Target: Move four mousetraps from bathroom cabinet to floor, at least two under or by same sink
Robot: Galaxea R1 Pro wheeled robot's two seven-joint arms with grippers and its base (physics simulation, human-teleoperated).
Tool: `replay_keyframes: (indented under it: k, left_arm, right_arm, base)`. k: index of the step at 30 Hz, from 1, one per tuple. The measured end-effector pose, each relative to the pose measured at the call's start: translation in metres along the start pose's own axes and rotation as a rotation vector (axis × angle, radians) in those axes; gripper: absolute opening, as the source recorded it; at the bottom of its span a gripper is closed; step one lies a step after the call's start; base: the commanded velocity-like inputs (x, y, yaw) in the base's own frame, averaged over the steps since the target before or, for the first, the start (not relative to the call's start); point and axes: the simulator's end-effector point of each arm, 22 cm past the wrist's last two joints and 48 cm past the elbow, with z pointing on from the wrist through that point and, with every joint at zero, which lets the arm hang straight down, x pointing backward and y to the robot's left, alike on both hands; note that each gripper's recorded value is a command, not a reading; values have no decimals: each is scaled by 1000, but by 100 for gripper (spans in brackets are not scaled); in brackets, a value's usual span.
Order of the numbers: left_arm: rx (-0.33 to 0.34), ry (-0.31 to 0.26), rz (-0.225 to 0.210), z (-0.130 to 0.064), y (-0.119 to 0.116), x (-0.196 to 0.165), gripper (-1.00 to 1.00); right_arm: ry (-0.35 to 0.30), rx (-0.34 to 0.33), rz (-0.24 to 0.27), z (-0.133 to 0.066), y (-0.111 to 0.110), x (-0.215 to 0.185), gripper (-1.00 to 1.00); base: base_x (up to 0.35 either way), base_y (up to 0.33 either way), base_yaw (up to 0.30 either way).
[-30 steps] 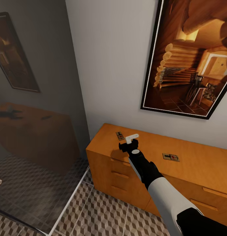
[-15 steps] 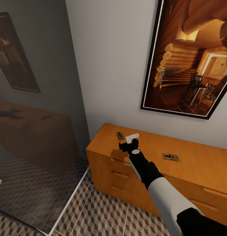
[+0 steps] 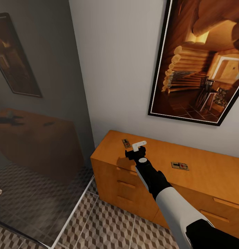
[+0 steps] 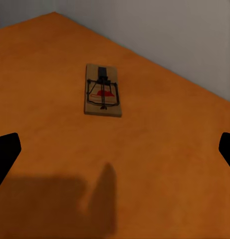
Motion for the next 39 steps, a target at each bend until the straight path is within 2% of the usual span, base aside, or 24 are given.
replay_keyframes:
  k: [12, 29, 32, 33, 39]
  left_arm:
    - [0, -1, 0, 0, 0, 0, 100]
    - [0, -2, 1, 0, 0, 0, 100]
    - [0, -2, 1, 0, 0, 0, 100]
    - [0, -2, 1, 0, 0, 0, 100]
    - [1, -2, 1, 0, 0, 0, 100]
  right_arm:
    - [-1, 0, -1, 0, 0, 0, 100]
    - [15, 2, 2, 0, -1, 3, 100]
    - [41, 0, 12, 0, -1, 9, 100]
    - [74, -5, 27, -1, 0, 16, 100]
    - [135, -27, 76, -2, 6, 28, 100]
  base:
    - [32, 0, 0]
    - [247, 0, 0]
    - [213, 0, 0]
    - [143, 0, 0]
    - [68, 0, 0]
